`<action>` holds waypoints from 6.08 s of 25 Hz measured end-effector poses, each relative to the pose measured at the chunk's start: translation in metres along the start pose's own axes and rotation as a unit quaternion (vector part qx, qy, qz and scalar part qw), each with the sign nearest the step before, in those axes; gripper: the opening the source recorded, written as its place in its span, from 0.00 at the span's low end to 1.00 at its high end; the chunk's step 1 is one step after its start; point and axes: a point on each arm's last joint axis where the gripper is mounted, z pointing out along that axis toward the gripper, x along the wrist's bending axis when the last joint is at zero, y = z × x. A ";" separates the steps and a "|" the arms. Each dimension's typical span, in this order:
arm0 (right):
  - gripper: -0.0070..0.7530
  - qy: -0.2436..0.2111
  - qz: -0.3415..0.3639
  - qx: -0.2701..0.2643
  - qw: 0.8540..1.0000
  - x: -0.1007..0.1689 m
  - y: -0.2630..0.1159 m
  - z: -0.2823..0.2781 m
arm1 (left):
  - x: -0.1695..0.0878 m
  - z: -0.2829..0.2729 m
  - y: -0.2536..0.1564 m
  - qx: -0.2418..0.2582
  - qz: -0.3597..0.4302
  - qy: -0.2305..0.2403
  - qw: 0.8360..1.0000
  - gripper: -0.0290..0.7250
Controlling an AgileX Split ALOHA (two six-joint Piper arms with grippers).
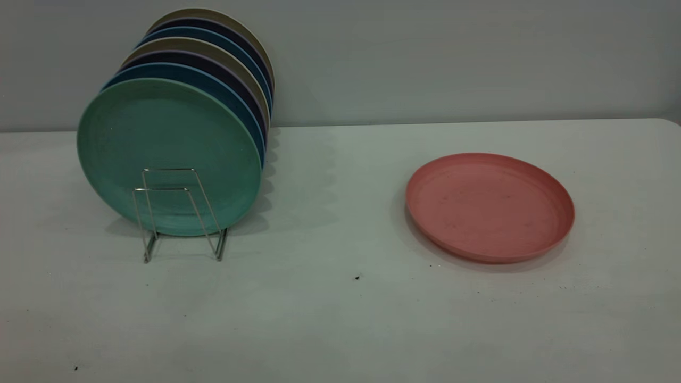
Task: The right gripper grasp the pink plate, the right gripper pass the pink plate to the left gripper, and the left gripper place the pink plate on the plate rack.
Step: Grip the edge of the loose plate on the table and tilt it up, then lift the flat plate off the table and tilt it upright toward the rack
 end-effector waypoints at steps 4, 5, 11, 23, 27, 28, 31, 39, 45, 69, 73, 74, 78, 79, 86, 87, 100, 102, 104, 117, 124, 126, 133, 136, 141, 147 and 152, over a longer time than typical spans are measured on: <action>0.32 0.000 0.000 0.000 1.000 0.000 0.000 0.000 | 0.000 0.000 0.000 0.000 0.000 0.000 1.000 0.58; 0.32 0.000 0.000 0.000 1.000 0.000 0.000 0.000 | 0.000 0.000 0.000 0.000 0.000 0.000 1.000 0.58; 0.32 0.000 0.000 0.000 1.000 0.000 0.000 0.000 | 0.000 0.000 0.000 0.000 0.000 0.000 1.000 0.58; 0.32 0.005 0.004 -0.007 1.000 0.001 0.002 -0.001 | 0.000 -0.002 0.003 -0.012 0.001 0.000 1.000 0.58; 0.32 0.005 -0.006 -0.039 0.999 0.000 0.013 -0.003 | 0.000 -0.007 0.020 -0.062 0.004 0.001 0.998 0.58; 0.32 0.007 -0.005 -0.037 0.999 0.000 0.017 -0.001 | 0.000 -0.004 0.025 -0.062 0.003 0.000 0.998 0.58; 0.32 0.022 0.006 -0.028 0.999 -0.001 0.029 0.010 | -0.002 0.011 0.039 -0.040 -0.007 -0.014 0.999 0.58; 0.36 0.151 0.055 0.018 0.987 0.007 0.072 0.070 | -0.011 0.070 0.078 -0.001 -0.016 -0.076 0.997 0.59; 0.52 0.251 0.093 0.033 0.963 0.012 0.098 0.132 | -0.020 0.106 0.086 0.043 -0.018 -0.130 0.990 0.66; 0.56 0.224 0.270 0.260 0.900 -0.087 0.034 0.389 | -0.026 0.138 0.089 0.073 -0.041 -0.168 0.982 0.68; 0.56 0.215 0.280 0.278 0.894 -0.093 0.014 0.420 | -0.026 0.138 0.089 0.073 -0.041 -0.168 0.982 0.68; 0.56 0.214 0.281 0.276 0.894 -0.094 0.013 0.427 | -0.026 0.138 0.089 0.073 -0.041 -0.168 0.982 0.68; 0.56 0.207 0.290 0.271 0.894 -0.100 0.007 0.449 | -0.027 0.137 0.088 0.076 -0.041 -0.170 0.982 0.68; 0.56 0.204 0.295 0.269 0.894 -0.101 0.005 0.453 | -0.027 0.137 0.088 0.077 -0.041 -0.171 0.981 0.68; 0.56 0.155 0.317 0.238 0.905 -0.111 0.004 0.467 | -0.027 0.137 0.087 0.082 -0.040 -0.174 0.981 0.68; 0.56 0.153 0.319 0.233 0.906 -0.112 0.005 0.468 | -0.027 0.137 0.087 0.082 -0.040 -0.174 0.981 0.68; 0.56 0.163 0.337 0.228 0.899 -0.088 -0.008 0.491 | -0.028 0.137 0.086 0.086 -0.040 -0.176 0.980 0.68; 0.55 0.163 0.342 0.226 0.897 -0.088 -0.008 0.492 | -0.028 0.137 0.086 0.089 -0.039 -0.178 0.979 0.68; 0.51 0.163 0.343 0.226 0.897 -0.088 -0.008 0.492 | -0.028 0.136 0.086 0.090 -0.039 -0.179 0.979 0.68; 0.03 0.151 0.350 0.235 0.894 -0.091 -0.010 0.491 | -0.030 0.136 0.085 0.093 -0.046 -0.185 0.977 0.68; 0.03 0.162 0.278 0.245 0.914 -0.105 0.007 0.474 | -0.035 0.149 0.081 0.135 -0.076 -0.213 0.965 0.68; 0.03 0.178 0.265 0.250 0.914 -0.104 0.013 0.469 | -0.037 0.161 0.079 0.154 -0.078 -0.224 0.959 0.68; 0.03 0.270 0.248 0.273 0.889 -0.079 0.020 0.461 | -0.043 0.211 0.067 0.197 -0.117 -0.260 0.938 0.68; 0.03 0.287 0.237 0.281 0.885 -0.067 0.021 0.461 | -0.045 0.233 0.059 0.212 -0.149 -0.266 0.929 0.68; 0.03 0.307 0.213 0.285 0.883 -0.045 0.030 0.461 | -0.047 0.265 0.044 0.226 -0.207 -0.266 0.914 0.68; 0.03 0.342 0.152 0.254 0.892 -0.016 0.057 0.452 | -0.051 0.287 0.033 0.222 -0.258 -0.282 0.897 0.68; 0.03 0.362 0.151 0.228 0.891 -0.014 0.070 0.446 | -0.051 0.296 0.032 0.223 -0.264 -0.283 0.895 0.68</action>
